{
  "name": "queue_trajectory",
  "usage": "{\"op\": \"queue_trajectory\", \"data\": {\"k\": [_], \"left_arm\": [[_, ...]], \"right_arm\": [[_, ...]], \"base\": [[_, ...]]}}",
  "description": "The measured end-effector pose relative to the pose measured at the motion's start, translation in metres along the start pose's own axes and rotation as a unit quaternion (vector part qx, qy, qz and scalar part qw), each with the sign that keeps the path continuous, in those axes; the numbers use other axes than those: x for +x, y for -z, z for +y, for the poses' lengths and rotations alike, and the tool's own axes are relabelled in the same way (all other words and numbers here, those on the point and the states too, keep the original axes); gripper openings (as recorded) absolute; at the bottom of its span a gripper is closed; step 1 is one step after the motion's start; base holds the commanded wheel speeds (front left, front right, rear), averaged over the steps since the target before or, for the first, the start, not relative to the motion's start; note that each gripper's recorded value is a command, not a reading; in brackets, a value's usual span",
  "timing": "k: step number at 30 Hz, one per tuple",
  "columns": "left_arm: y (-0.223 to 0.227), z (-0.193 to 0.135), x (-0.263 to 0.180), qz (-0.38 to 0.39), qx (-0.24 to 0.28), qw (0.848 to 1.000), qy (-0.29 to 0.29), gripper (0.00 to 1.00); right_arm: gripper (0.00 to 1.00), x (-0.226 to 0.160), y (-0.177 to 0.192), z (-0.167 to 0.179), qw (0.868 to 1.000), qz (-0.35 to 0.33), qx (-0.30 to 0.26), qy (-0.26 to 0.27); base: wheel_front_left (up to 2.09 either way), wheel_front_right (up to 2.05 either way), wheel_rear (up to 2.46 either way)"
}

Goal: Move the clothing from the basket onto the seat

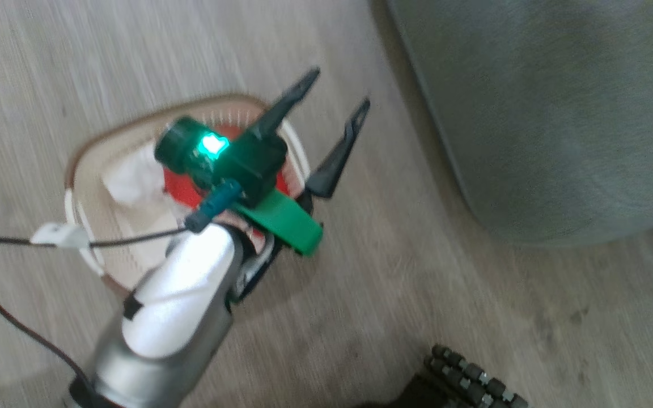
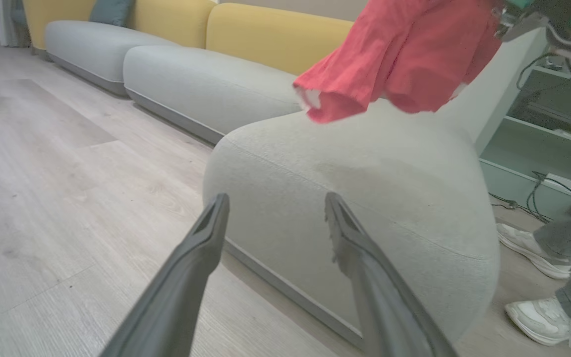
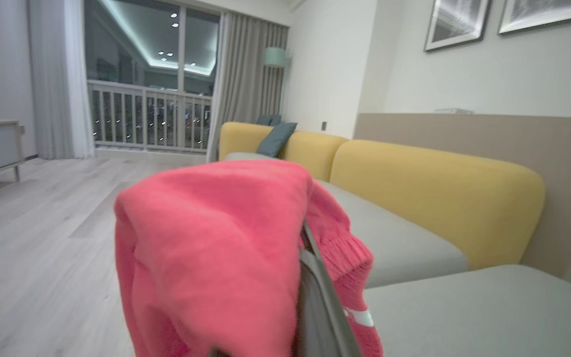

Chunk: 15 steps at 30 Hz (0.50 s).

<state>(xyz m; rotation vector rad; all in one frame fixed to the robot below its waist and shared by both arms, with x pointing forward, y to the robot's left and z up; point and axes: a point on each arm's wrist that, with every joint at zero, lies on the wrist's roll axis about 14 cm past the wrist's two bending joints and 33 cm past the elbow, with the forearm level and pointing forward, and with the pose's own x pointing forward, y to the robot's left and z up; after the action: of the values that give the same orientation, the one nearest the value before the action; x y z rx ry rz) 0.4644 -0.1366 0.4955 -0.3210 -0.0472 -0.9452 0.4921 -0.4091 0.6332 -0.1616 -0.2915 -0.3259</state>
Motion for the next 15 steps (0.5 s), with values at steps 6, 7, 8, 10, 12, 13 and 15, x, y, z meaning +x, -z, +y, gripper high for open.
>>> {"op": "queue_trajectory", "data": {"k": [6, 7, 8, 10, 12, 13, 15], "left_arm": [[0.038, 0.067, -0.002, 0.007, -0.011, 0.998, -0.057, 1.00], [0.046, 0.076, -0.004, 0.010, -0.015, 0.998, -0.066, 1.00], [0.054, 0.084, -0.007, 0.014, -0.021, 0.997, -0.074, 1.00], [0.071, 0.097, -0.015, 0.024, -0.032, 0.995, -0.089, 1.00], [0.089, 0.109, -0.026, 0.036, -0.041, 0.993, -0.107, 1.00], [0.099, 0.114, -0.032, 0.046, -0.042, 0.992, -0.114, 1.00], [0.114, 0.124, -0.044, 0.061, -0.043, 0.989, -0.131, 1.00]], "right_arm": [[0.00, 0.079, 0.007, -0.026, 0.997, -0.040, 0.000, 0.067], [0.00, 0.087, 0.013, -0.032, 0.996, -0.041, -0.001, 0.079], [0.00, 0.095, 0.021, -0.038, 0.995, -0.037, -0.004, 0.091], [0.00, 0.105, 0.044, -0.049, 0.993, -0.023, -0.005, 0.114], [0.00, 0.108, 0.079, -0.057, 0.990, 0.002, 0.003, 0.142], [0.00, 0.106, 0.097, -0.060, 0.987, 0.011, 0.020, 0.160], [0.00, 0.100, 0.137, -0.061, 0.982, 0.039, 0.032, 0.182]], "base": [[0.00, 0.00, 0.00], [0.00, 0.00, 0.00], [0.00, 0.00, 0.00], [0.00, 0.00, 0.00], [0.00, 0.00, 0.00], [0.00, 0.00, 0.00], [0.00, 0.00, 0.00]]}}
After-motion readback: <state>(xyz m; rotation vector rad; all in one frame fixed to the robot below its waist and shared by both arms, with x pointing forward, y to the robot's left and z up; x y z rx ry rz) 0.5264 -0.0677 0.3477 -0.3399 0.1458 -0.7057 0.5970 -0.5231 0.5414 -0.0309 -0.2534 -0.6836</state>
